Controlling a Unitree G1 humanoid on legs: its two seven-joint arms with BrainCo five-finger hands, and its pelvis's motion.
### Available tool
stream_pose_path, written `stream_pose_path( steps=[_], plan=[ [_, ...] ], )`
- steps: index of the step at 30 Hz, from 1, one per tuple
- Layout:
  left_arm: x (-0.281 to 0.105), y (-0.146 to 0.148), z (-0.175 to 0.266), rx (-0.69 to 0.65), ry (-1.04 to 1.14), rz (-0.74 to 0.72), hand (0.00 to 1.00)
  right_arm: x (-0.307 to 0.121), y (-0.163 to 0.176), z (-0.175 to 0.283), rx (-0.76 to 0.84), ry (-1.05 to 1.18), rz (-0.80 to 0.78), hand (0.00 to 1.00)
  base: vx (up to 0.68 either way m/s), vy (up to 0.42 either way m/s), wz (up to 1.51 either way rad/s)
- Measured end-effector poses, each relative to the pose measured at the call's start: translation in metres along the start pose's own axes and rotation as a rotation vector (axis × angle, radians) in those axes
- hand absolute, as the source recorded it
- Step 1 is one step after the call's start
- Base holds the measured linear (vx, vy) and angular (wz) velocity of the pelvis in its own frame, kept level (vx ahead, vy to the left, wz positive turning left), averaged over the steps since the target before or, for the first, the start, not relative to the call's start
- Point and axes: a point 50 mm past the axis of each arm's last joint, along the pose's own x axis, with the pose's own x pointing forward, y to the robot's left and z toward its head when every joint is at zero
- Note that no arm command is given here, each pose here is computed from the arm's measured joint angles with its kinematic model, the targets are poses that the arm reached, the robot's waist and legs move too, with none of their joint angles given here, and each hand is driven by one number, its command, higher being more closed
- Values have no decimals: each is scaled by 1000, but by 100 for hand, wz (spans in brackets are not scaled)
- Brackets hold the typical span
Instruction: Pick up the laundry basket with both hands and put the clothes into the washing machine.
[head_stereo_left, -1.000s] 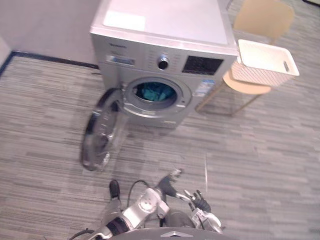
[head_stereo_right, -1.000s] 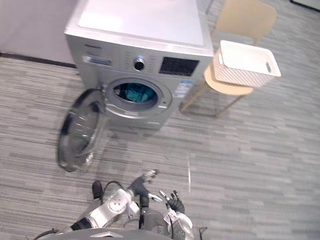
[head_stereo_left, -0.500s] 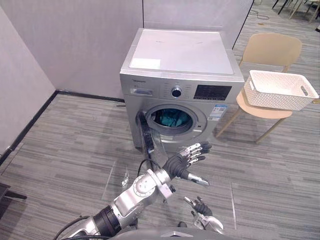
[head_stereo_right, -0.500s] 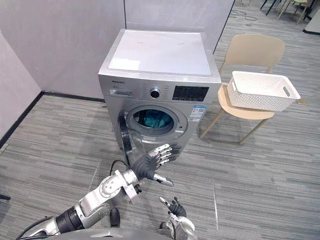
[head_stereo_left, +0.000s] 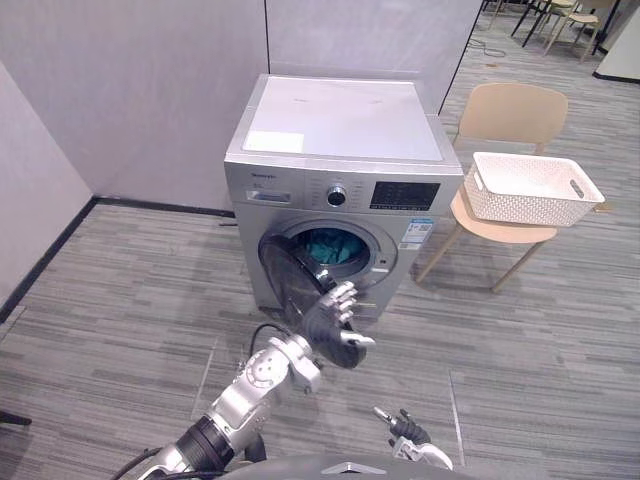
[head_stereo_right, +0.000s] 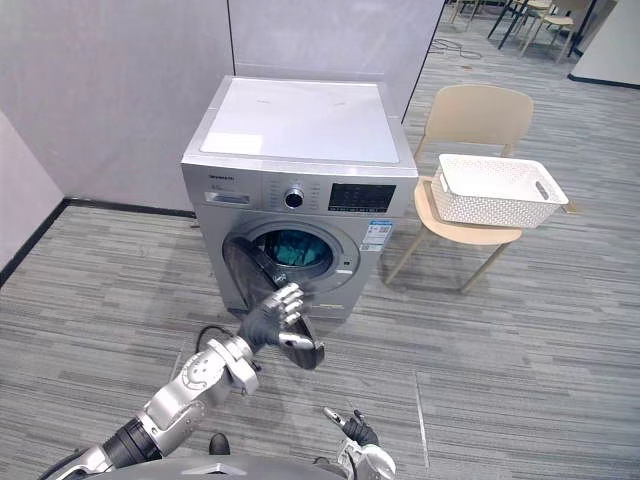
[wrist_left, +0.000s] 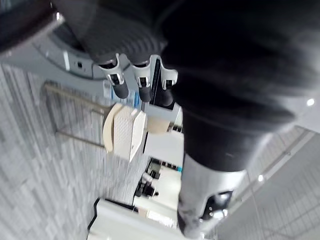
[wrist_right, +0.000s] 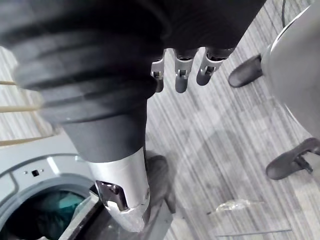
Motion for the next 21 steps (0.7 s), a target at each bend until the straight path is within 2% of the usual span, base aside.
stream_pose_path(
  steps=[1,5,8,10,15,17,19,21],
  plan=[
    [-3,19,2,15,-18,127,0,-1,-1,-2,3,1,-8,0,11,0,-12],
    [-14,52,5,50,-52,377,0,-6,-4,-6,39,-14,-24,0,21,-14,-13],
    [-21,71,-10,92,5,564,0,-7,-1,-4,62,-37,-22,0,-15,-12,-8],
    [-18,70,-18,102,42,596,0,-8,0,0,91,-63,-16,0,-39,9,-10],
    [18,68,-21,161,126,608,0,-8,20,24,182,-175,39,0,-43,7,-48],
    [40,73,-1,196,97,643,0,-10,35,35,215,-228,93,0,-44,4,-85],
    [64,84,40,202,6,717,0,-13,53,43,206,-265,165,0,-16,-15,-98],
    [67,102,59,139,-11,833,0,-16,58,51,199,-298,189,0,8,-35,-108]
  ],
)
